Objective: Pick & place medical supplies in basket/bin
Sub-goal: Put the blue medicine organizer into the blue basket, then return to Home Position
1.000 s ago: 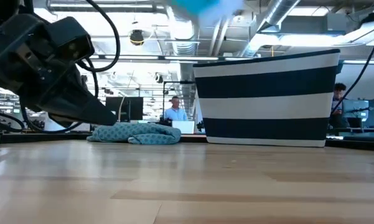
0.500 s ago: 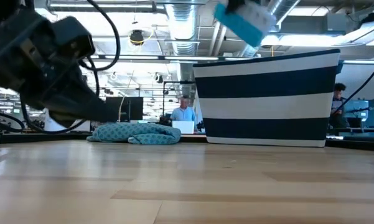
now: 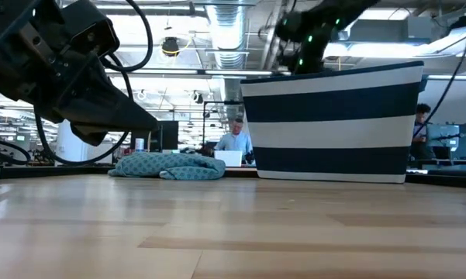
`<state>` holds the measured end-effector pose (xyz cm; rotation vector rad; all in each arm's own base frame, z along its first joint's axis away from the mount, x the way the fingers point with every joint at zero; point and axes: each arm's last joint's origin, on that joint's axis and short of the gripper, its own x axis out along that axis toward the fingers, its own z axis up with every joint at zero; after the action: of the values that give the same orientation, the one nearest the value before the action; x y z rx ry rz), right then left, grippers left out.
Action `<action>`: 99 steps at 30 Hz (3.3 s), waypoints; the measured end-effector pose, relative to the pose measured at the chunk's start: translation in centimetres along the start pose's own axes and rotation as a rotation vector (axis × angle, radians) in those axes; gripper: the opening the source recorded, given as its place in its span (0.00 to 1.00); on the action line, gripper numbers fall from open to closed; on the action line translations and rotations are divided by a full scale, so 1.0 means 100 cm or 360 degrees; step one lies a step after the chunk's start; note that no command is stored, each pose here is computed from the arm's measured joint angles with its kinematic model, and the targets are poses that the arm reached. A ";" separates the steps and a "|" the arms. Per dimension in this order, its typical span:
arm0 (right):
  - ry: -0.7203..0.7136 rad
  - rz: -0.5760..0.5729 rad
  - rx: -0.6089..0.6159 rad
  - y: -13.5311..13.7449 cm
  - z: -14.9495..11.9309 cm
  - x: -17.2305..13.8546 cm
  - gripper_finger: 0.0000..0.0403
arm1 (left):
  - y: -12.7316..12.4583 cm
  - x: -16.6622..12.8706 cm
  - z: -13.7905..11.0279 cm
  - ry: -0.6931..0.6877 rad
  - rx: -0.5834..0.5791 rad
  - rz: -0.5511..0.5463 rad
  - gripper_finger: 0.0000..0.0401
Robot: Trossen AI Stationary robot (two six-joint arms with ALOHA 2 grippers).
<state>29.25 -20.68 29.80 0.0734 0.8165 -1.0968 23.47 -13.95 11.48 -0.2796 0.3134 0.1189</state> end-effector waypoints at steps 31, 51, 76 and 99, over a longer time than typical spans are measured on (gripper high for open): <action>0.0170 0.0571 0.0008 -0.024 0.041 0.024 0.52 | 0.009 0.005 0.012 -0.0059 -0.0079 0.0068 0.00; -0.0199 0.1022 -0.0463 -0.052 0.010 -0.232 0.42 | 0.035 -0.090 0.117 -0.0465 0.0334 0.0555 0.00; -0.1454 0.1799 -0.0336 -0.021 -0.258 -0.168 0.34 | 0.096 -0.151 0.057 -0.0785 0.0383 -0.0126 0.00; -0.1391 0.1877 -0.0148 -0.008 -0.299 -0.134 0.35 | 0.095 -0.151 0.059 -0.0853 0.0493 -0.0183 0.00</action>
<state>9.46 2.09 17.04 -0.0137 -0.0515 0.0871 9.42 -4.22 19.26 0.0472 -0.2173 0.0278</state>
